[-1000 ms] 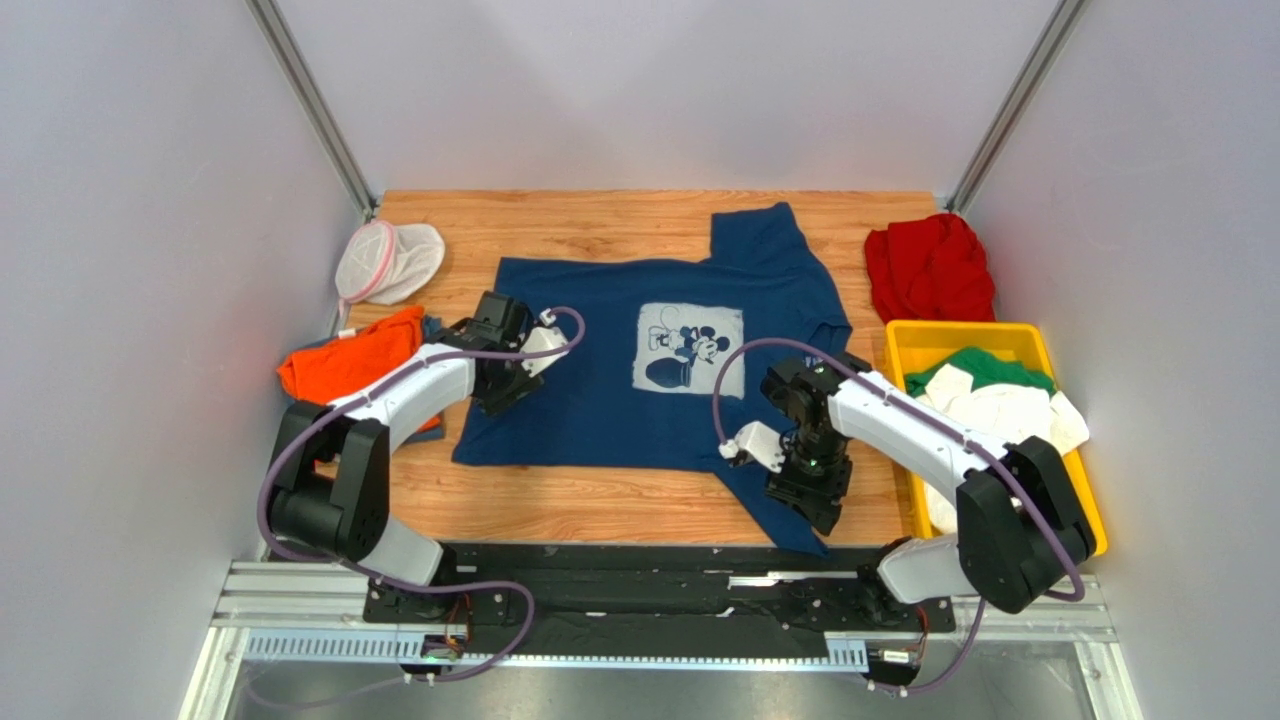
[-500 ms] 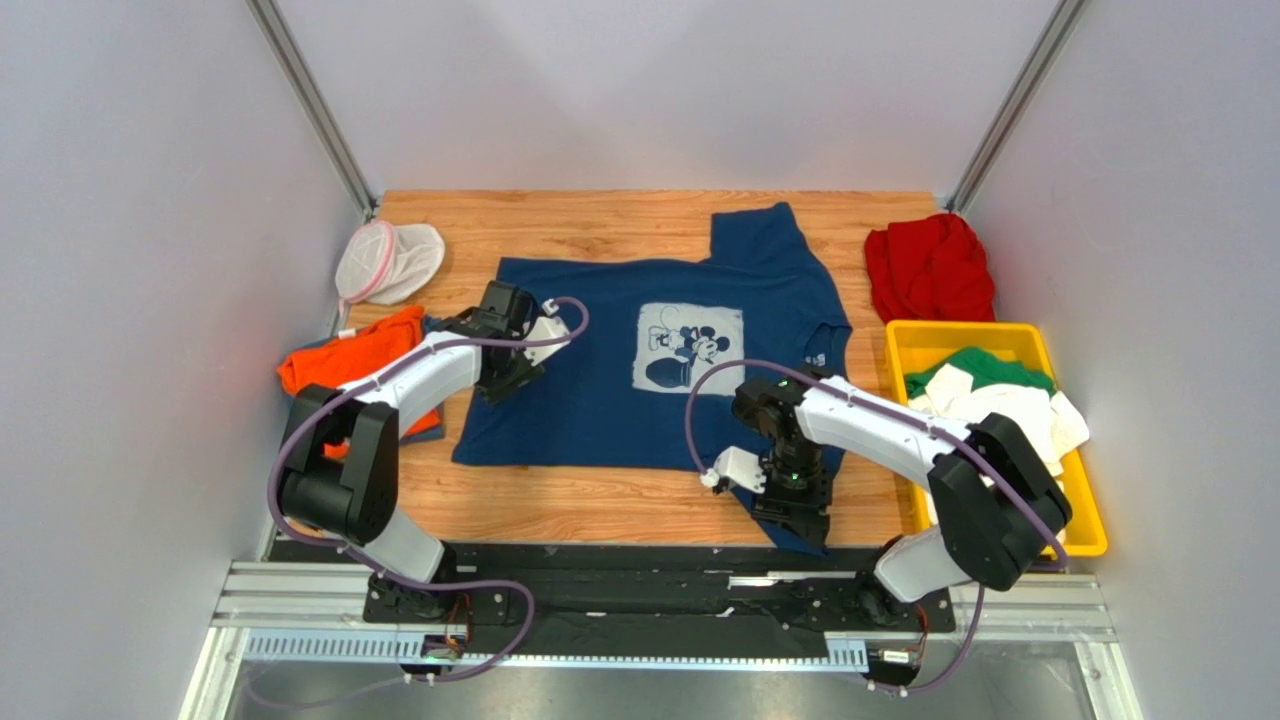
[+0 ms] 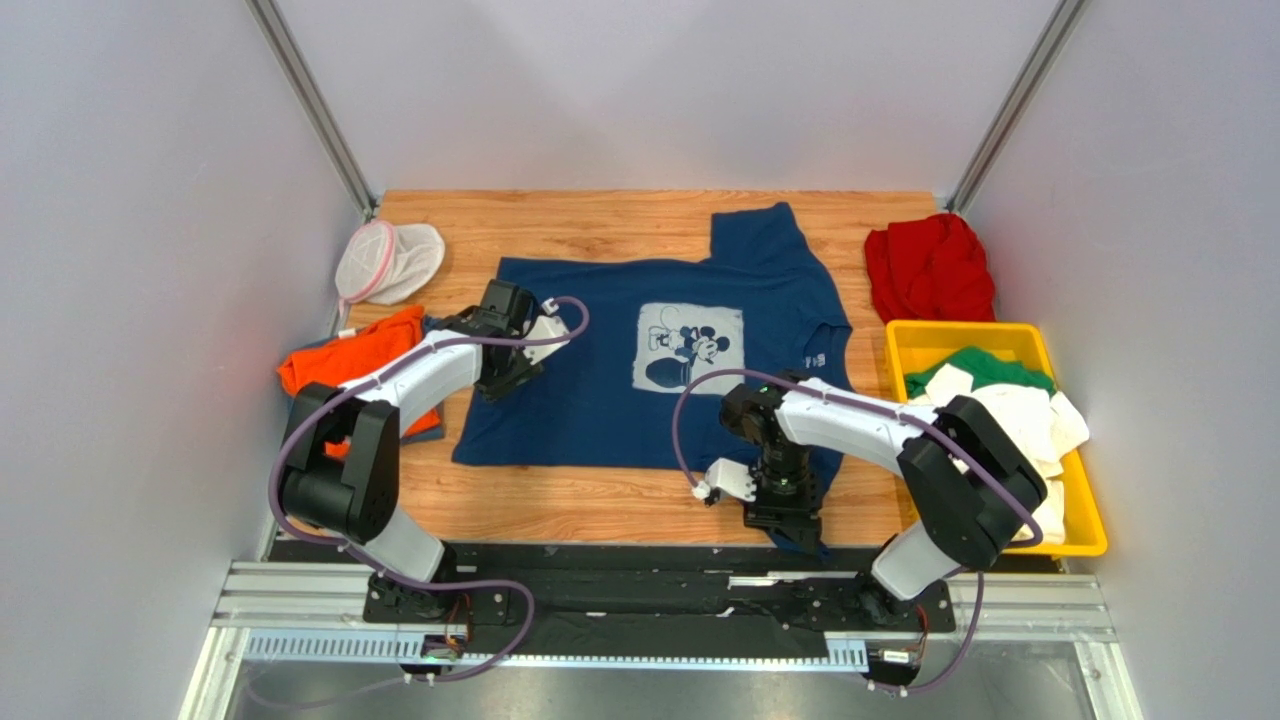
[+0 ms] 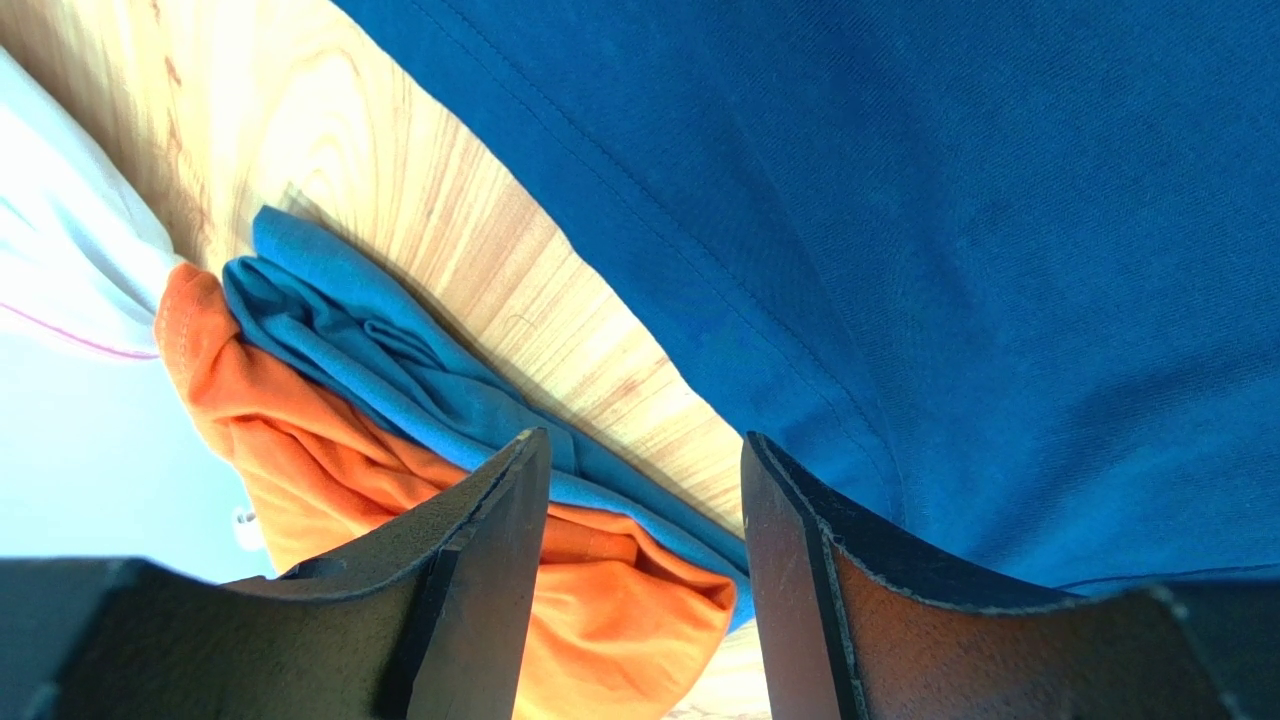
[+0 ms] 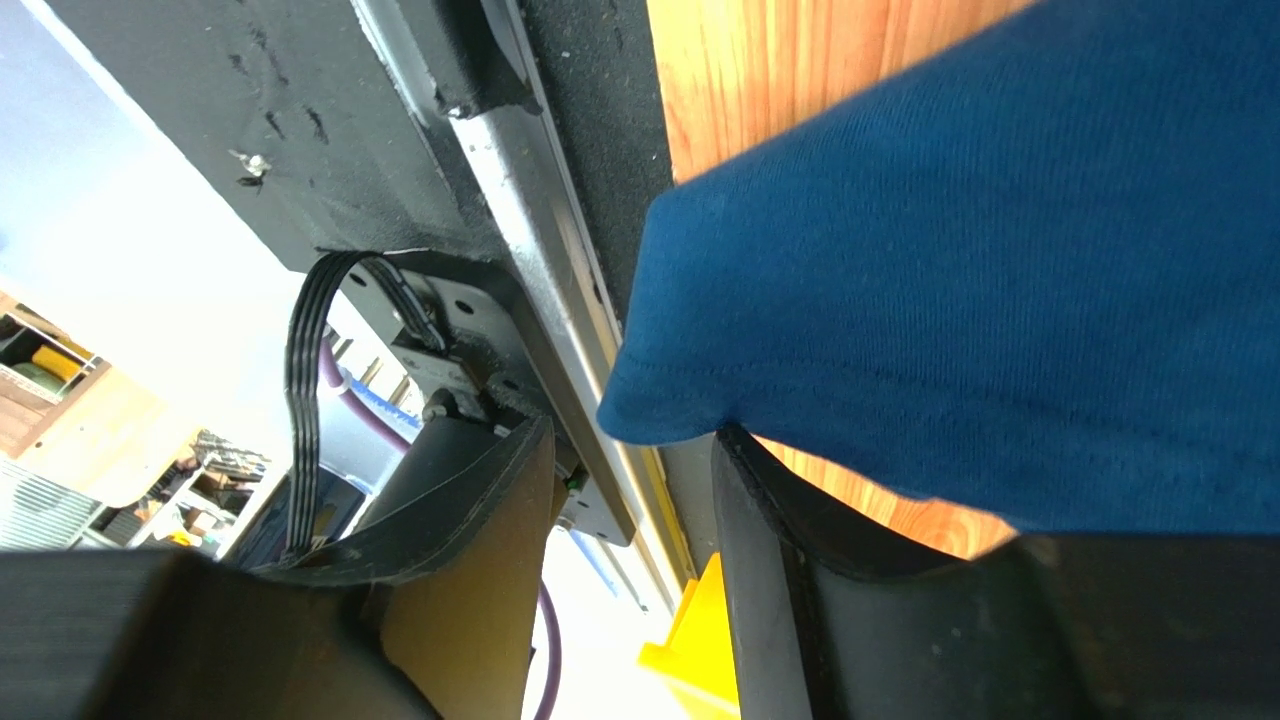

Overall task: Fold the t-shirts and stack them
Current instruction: Fold the tshirt

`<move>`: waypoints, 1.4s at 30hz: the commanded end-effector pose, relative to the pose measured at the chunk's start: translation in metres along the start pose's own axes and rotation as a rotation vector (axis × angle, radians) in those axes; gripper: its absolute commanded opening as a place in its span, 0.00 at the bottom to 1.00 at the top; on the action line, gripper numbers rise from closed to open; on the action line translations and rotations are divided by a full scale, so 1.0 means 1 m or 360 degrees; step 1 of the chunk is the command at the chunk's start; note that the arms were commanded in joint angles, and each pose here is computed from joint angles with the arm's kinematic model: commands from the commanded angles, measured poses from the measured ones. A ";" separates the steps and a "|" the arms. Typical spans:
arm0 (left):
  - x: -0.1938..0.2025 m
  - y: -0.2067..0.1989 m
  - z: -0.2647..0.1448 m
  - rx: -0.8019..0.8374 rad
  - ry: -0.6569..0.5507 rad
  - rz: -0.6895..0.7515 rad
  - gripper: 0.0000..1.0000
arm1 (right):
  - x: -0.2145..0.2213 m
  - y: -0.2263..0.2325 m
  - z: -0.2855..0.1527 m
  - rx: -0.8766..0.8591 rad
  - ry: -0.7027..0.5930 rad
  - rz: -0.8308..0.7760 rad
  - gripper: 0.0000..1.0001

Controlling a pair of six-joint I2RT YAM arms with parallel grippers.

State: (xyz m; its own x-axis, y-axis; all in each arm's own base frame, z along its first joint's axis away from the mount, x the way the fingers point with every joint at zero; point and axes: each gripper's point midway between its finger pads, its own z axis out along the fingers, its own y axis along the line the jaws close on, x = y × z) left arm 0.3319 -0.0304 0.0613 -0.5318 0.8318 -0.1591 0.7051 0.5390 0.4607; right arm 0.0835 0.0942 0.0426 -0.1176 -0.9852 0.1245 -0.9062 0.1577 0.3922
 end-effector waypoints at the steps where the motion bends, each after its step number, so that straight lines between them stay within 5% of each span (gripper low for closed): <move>1: -0.010 0.012 -0.007 -0.0053 -0.0037 0.0006 0.59 | -0.005 -0.004 0.007 0.0004 -0.0013 -0.0064 0.47; 22: -0.007 0.007 -0.003 -0.0043 -0.0036 0.0003 0.58 | -0.013 -0.022 0.025 0.0074 0.0002 -0.0034 0.31; 30: -0.004 0.004 -0.001 -0.0040 -0.0026 0.0008 0.58 | -0.013 -0.028 0.027 0.0118 0.0015 -0.0013 0.00; 42: 0.017 -0.021 -0.019 0.0134 -0.0071 0.0203 0.55 | -0.007 -0.019 -0.021 0.0300 -0.0077 -0.0005 0.00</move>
State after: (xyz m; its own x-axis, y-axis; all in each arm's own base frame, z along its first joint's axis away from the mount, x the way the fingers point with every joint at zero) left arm 0.3171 -0.0269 0.0516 -0.4997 0.8574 -0.1233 0.7474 0.4988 0.4388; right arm 0.0972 0.0954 0.0276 -0.1184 -0.9848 0.1269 -0.9395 0.1524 0.3068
